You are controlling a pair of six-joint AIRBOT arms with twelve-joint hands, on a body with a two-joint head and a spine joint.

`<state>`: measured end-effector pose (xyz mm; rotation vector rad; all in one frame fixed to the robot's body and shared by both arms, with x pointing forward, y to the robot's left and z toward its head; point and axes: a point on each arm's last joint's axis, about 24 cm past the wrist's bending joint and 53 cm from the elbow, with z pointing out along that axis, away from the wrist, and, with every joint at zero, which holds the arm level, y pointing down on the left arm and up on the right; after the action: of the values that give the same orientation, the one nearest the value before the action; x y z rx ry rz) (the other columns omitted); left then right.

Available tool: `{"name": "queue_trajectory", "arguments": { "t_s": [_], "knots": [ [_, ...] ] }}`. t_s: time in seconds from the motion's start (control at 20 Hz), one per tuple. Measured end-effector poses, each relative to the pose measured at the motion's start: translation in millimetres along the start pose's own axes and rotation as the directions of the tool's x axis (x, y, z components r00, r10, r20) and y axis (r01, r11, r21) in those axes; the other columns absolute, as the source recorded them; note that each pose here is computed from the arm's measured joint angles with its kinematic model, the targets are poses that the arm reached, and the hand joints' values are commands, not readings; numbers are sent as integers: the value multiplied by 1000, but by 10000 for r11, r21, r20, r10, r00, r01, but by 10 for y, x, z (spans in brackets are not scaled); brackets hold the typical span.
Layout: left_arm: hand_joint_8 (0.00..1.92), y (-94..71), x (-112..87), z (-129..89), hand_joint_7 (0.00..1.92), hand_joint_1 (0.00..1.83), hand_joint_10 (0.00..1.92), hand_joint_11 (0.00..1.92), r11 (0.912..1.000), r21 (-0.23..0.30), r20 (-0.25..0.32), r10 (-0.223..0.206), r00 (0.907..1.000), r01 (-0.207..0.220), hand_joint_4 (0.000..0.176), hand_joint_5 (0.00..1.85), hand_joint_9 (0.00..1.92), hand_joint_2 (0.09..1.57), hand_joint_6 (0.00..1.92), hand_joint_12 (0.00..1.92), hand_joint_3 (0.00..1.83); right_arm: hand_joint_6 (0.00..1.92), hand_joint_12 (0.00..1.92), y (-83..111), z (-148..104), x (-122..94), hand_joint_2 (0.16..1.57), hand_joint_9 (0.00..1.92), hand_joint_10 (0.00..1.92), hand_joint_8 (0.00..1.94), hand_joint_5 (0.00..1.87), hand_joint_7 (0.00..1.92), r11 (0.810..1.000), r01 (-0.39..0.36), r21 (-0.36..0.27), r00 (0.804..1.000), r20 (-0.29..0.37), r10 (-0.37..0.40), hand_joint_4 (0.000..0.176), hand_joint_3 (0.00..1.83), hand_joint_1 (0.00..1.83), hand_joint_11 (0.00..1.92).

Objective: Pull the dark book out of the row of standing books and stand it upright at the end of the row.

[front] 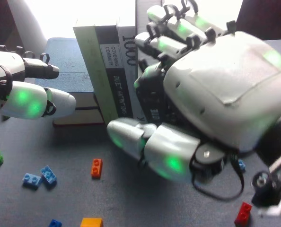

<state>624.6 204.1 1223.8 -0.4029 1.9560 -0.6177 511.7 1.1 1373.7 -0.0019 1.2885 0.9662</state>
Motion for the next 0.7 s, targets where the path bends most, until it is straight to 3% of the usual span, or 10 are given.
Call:
{"name": "queue_trajectory", "arguments": {
  "t_s": [0.2, 0.4, 0.7],
  "knots": [
    [2, 1, 0, 0, 143, 0, 2, 0, 10000, -4, 0, 0, 10000, 0, 31, 133, 157, 1226, 3, 571, 1, 106, 0, 227, -160, 102, 1207, 0, 0, 19, 755, 263, 9991, -136, -395, 9990, -429, 119, 0, 1, 0, 0],
    [3, 0, 0, 0, 134, 0, 0, 0, 10000, 0, 0, 0, 10000, 0, 29, 128, 147, 1232, 0, 543, 3, 113, 0, 230, -189, 152, 1210, 0, 0, 12, 774, 252, 9992, -155, -372, 9981, -595, 133, 0, 3, 0, 0],
    [4, 0, 0, 0, 122, 0, 5, 0, 10000, 0, 0, 0, 10000, 0, 27, 118, 146, 1236, 2, 561, 1, 104, 0, 129, -25, -124, 1204, 0, 0, 17, 755, 276, 9985, 321, -454, 9986, 443, -301, 0, 0, 0, 0]
  ]
}}
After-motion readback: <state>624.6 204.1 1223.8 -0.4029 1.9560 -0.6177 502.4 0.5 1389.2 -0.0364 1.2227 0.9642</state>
